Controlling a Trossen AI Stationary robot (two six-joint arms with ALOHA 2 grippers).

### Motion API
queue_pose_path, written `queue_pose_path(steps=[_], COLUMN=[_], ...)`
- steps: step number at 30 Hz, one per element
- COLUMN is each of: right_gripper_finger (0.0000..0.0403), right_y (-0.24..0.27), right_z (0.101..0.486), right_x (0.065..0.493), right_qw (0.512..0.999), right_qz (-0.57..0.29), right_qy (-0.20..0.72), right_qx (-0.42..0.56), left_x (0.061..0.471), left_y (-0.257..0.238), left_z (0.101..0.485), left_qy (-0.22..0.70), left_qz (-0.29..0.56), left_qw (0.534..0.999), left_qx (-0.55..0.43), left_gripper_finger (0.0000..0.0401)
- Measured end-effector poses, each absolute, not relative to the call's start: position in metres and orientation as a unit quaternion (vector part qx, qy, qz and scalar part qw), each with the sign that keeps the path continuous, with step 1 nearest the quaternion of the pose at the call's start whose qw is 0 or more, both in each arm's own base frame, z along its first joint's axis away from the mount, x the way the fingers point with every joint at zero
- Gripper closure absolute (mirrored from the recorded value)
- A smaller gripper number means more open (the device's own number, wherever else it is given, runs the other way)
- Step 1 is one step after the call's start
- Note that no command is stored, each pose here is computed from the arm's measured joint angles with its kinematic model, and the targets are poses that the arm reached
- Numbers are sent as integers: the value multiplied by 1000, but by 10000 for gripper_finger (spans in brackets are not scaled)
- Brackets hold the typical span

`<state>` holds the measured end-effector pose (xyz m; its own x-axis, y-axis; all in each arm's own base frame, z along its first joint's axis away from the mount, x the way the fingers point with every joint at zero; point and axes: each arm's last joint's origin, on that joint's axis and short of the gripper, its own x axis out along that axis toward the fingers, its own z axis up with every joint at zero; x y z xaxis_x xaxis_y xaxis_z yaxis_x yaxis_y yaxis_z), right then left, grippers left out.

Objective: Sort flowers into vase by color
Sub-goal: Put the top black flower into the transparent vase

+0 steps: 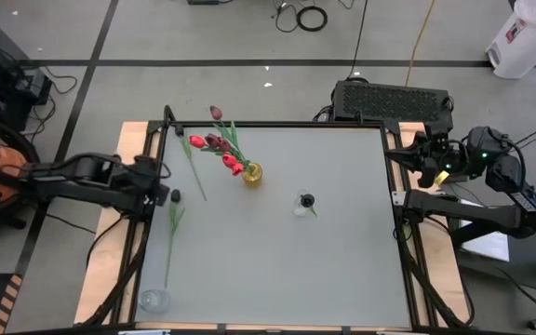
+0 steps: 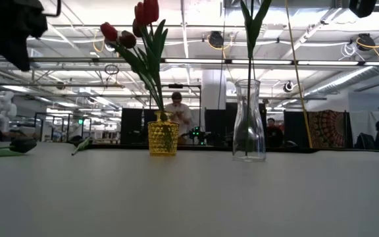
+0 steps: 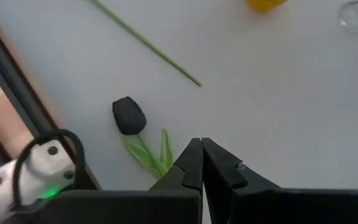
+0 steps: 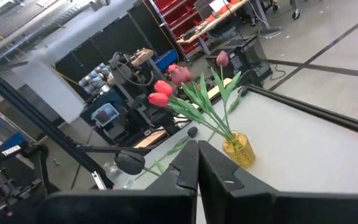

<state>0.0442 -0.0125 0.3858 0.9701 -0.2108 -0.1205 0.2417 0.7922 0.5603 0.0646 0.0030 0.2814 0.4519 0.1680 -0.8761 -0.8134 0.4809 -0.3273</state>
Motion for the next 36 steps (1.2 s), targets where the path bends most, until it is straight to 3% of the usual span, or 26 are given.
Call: queue_pose_path(steps=[13,21,26,36], right_gripper_finger=[403,403,403,403], right_y=[-12,-12,-12,-12], right_z=[380,378,378,378], right_x=[43,43,43,43], right_qw=[950,951,950,938], right_qz=[-128,-131,-131,-132], right_qy=[58,67,67,62], right_qx=[278,273,276,313], left_x=[87,101,101,98], left_y=[1,3,13,37], left_z=[247,238,238,241], left_qy=[446,513,473,386], left_qz=[361,365,432,544], left_qw=[699,708,713,671], left_qx=[-428,-320,-284,-323], left_gripper_finger=[397,397,397,397])
